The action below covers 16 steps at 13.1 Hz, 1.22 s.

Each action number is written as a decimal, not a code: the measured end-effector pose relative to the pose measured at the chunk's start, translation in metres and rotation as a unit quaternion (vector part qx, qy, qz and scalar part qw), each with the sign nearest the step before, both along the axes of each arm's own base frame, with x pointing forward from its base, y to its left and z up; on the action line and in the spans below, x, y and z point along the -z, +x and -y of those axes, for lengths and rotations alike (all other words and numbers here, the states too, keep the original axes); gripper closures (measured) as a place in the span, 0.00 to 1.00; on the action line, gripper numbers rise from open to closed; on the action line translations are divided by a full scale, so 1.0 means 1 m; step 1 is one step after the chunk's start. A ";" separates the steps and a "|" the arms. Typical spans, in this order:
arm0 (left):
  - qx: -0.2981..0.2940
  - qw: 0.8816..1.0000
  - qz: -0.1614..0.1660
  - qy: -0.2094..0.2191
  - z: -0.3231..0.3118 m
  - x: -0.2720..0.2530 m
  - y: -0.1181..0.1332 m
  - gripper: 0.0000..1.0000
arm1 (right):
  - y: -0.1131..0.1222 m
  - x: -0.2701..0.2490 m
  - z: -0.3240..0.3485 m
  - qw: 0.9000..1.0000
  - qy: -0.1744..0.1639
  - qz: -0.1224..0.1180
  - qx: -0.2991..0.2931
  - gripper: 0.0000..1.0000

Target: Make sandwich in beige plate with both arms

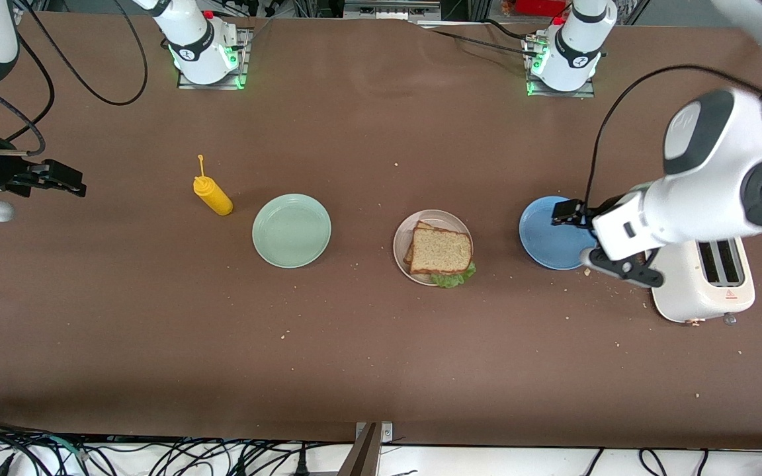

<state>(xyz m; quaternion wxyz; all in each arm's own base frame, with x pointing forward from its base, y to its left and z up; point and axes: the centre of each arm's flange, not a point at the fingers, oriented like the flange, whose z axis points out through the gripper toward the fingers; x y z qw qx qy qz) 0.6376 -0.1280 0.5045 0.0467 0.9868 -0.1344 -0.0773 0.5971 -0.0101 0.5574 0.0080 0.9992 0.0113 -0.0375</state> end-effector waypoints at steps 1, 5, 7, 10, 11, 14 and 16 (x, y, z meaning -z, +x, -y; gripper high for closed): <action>-0.004 1.000 0.018 0.019 -0.003 -0.020 -0.006 0.00 | 0.000 0.000 -0.001 1.000 0.000 0.001 0.000 0.00; -0.036 0.997 0.055 0.039 -0.018 -0.066 -0.020 0.00 | 0.001 -0.001 -0.004 1.000 0.001 0.004 -0.003 0.00; -0.056 0.996 0.057 0.032 -0.029 -0.077 -0.030 0.00 | 0.001 -0.003 -0.006 1.000 0.003 0.007 -0.005 0.00; -0.054 0.995 0.071 0.037 -0.020 -0.079 -0.062 0.00 | 0.000 -0.005 -0.009 1.000 0.006 0.009 -0.007 0.00; -0.055 0.995 0.075 0.041 -0.019 -0.079 -0.071 0.00 | 0.000 -0.005 -0.009 1.000 0.006 0.009 -0.007 0.00; -0.063 0.994 0.074 0.044 -0.029 -0.078 -0.079 0.00 | 0.000 -0.006 -0.010 1.000 0.006 0.010 -0.007 0.00; -0.065 0.994 0.072 0.045 -0.031 -0.076 -0.079 0.00 | 0.000 -0.007 -0.010 1.000 0.006 0.010 -0.007 0.00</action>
